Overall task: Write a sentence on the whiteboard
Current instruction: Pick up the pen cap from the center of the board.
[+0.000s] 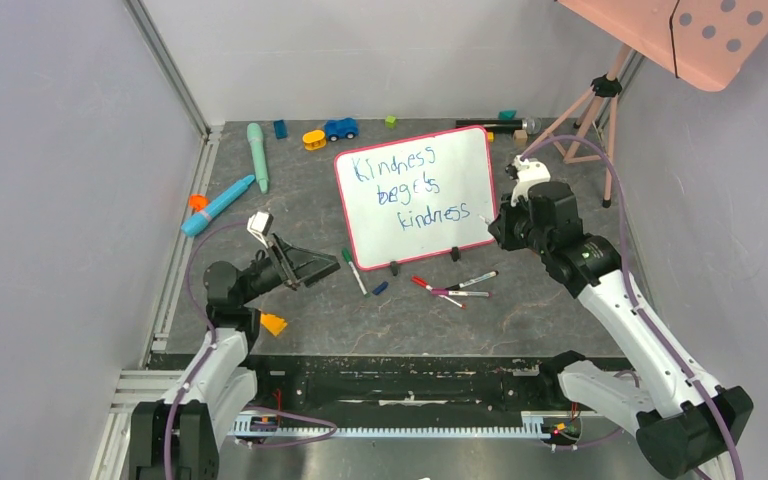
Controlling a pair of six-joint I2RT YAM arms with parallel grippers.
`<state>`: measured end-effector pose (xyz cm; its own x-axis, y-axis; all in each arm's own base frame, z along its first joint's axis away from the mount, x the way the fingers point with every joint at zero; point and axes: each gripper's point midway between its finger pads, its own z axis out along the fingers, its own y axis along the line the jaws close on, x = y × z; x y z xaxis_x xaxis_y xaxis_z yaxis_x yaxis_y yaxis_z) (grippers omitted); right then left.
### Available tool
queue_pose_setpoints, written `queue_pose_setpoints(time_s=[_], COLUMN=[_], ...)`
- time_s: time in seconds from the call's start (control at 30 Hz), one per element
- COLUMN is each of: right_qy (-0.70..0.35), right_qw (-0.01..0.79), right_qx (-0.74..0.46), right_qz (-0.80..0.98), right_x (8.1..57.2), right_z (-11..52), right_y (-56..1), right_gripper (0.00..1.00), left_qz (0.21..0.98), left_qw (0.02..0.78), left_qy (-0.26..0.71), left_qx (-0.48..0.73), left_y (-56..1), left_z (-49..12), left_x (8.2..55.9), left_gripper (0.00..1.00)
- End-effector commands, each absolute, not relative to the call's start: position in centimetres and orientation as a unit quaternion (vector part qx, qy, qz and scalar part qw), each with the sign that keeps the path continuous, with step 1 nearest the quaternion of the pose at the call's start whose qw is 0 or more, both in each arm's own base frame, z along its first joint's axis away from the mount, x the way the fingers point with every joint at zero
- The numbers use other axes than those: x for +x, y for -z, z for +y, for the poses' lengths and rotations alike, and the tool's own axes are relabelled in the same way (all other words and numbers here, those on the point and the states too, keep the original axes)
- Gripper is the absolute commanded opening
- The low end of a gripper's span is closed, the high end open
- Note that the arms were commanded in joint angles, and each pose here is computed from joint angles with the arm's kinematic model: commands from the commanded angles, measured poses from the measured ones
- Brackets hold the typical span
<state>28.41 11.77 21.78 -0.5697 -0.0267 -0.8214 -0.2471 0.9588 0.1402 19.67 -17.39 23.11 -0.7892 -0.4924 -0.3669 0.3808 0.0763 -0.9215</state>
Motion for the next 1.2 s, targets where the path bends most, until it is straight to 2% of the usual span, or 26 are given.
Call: queue_pose_setpoints(time_s=[0.0, 0.1, 0.23, 0.4, 0.6, 0.73, 0.83, 0.87, 1.17], right_qy=[-0.129, -0.13, -0.135, -0.15, -0.149, -0.155, -0.157, -0.157, -0.155], right_qw=[0.475, 0.471, 0.467, 0.452, 0.451, 0.453, 0.458, 0.459, 0.468], right_qx=[-0.08, -0.082, -0.085, -0.094, -0.095, -0.09, -0.086, -0.085, -0.075], right_qz=[0.867, 0.868, 0.87, 0.874, 0.875, 0.873, 0.871, 0.87, 0.867], right_x=[28.4, 28.0, 27.5, 26.8, 26.6, 26.7, 26.8, 26.9, 27.2], right_z=[11.8, 11.8, 11.8, 12.3, 12.2, 12.4, 12.4, 12.5, 12.3], right_y=[-22.6, -22.4, -22.3, -21.9, -22.1, -22.2, -22.4, -22.5, -23.2], right_gripper=[0.0, 0.0, 0.0, 0.0, 0.0, 0.0, 0.0, 0.0, 0.0], left_qz=[0.705, 0.74, 0.814, 0.844, 0.857, 0.861, 0.86, 0.864, 0.88], left_qw=[0.337, 0.338, 0.342, 0.354, 0.363, 0.385, 0.377, 0.366, 0.327], left_qy=[0.622, 0.578, 0.468, 0.403, 0.362, 0.307, 0.285, 0.276, 0.215], left_qx=[-0.056, -0.066, -0.047, -0.007, 0.055, 0.127, 0.193, 0.207, 0.27], left_y=[-20.5, -18.9, -15.8, -14.1, -13.1, -13.0, -12.2, -11.4, -7.5], left_z=[-16.9, -16.8, -17.0, -18.3, -20.3, -21.9, -23.4, -23.6, -24.1], left_x=[21.5, 22.3, 22.5, 22.4, 23.1, 23.4, 23.3, 23.2, 24.1], left_gripper=[1.0, 1.0, 1.0, 0.99, 0.87, 0.85, 0.7, 0.69, 0.66])
